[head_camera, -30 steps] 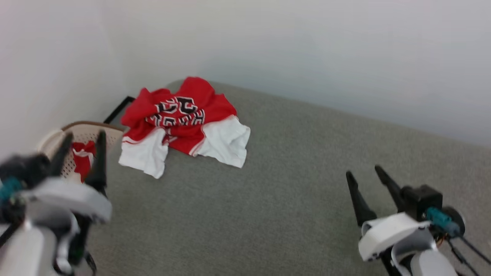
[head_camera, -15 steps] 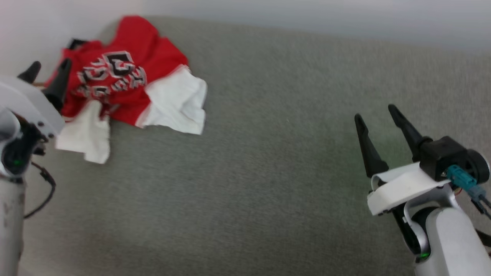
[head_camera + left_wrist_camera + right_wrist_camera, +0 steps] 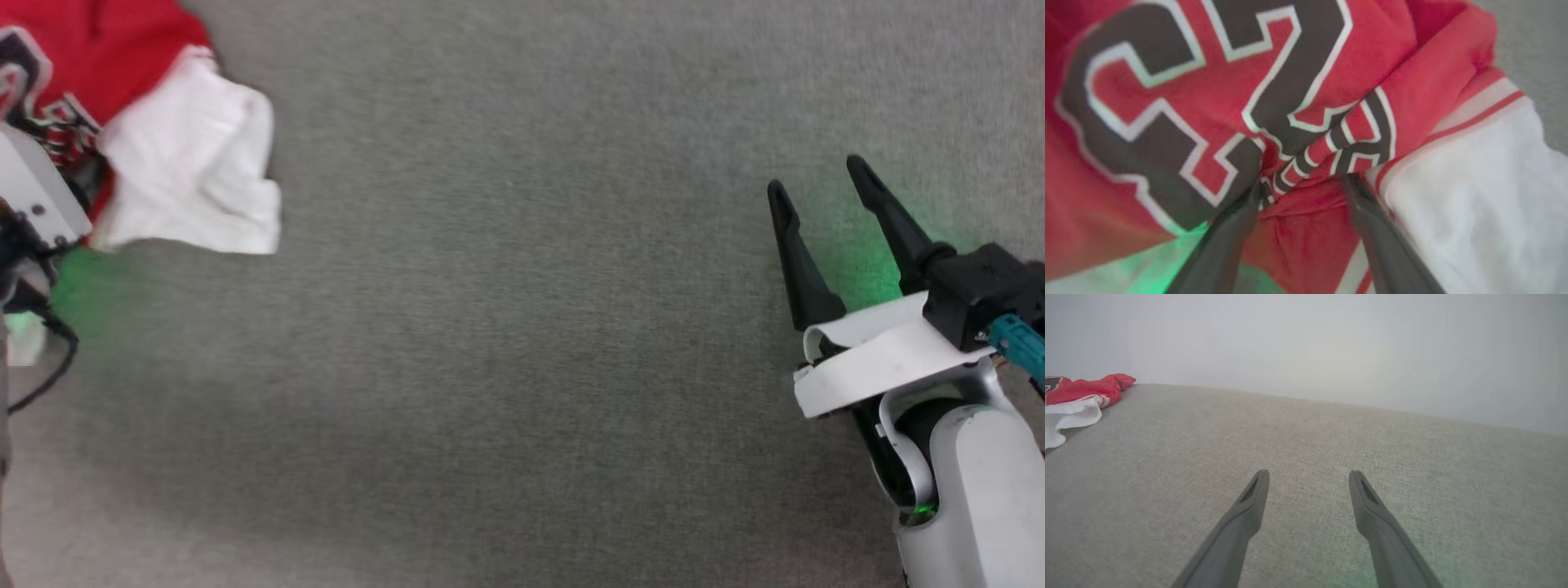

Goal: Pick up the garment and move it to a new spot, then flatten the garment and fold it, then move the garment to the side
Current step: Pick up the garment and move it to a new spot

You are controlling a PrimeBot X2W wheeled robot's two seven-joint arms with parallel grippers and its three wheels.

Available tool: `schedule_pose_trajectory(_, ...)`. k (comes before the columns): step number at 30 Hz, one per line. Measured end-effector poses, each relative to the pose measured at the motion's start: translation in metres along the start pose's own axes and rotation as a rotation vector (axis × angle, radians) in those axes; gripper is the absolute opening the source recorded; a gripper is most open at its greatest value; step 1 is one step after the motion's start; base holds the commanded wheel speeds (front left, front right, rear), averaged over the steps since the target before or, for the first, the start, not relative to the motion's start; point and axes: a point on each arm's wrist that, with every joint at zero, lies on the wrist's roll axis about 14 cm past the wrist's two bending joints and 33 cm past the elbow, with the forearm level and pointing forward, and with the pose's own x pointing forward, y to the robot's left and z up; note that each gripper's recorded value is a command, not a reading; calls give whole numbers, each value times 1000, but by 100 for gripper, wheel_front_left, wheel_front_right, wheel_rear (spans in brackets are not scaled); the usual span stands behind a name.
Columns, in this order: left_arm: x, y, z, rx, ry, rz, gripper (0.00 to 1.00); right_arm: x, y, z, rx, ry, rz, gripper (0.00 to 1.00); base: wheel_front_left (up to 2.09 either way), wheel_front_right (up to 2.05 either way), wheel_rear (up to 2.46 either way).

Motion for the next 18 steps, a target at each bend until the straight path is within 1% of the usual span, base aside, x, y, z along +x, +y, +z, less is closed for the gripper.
schedule_pose_trajectory(5, 34, -8, -12, 6, 71, 24, 100, -2, -16, -18, 3, 41, -34, 100, 0, 0, 0)
schedule_pose_trajectory(10, 54, -15, -15, -16, 81, 26, 100, -5, -26, -28, 4, 68, -61, 100, 0, 0, 0)
schedule_pose_trajectory(11, 56, -16, -15, -18, 76, 28, 72, -5, -28, -29, 4, 72, -64, 100, 0, 0, 0)
schedule_pose_trajectory(12, 57, -17, -15, -15, 70, 27, 13, -5, -29, -29, 3, 75, -66, 100, 0, 0, 0)
schedule_pose_trajectory(13, 57, -17, -14, -15, 58, 26, 0, -5, -28, -29, 4, 74, -66, 100, 0, 0, 0)
schedule_pose_trajectory(18, 49, -24, -2, -1, -34, 12, 0, -8, -24, -25, 2, 76, -60, 100, 0, 0, 0)
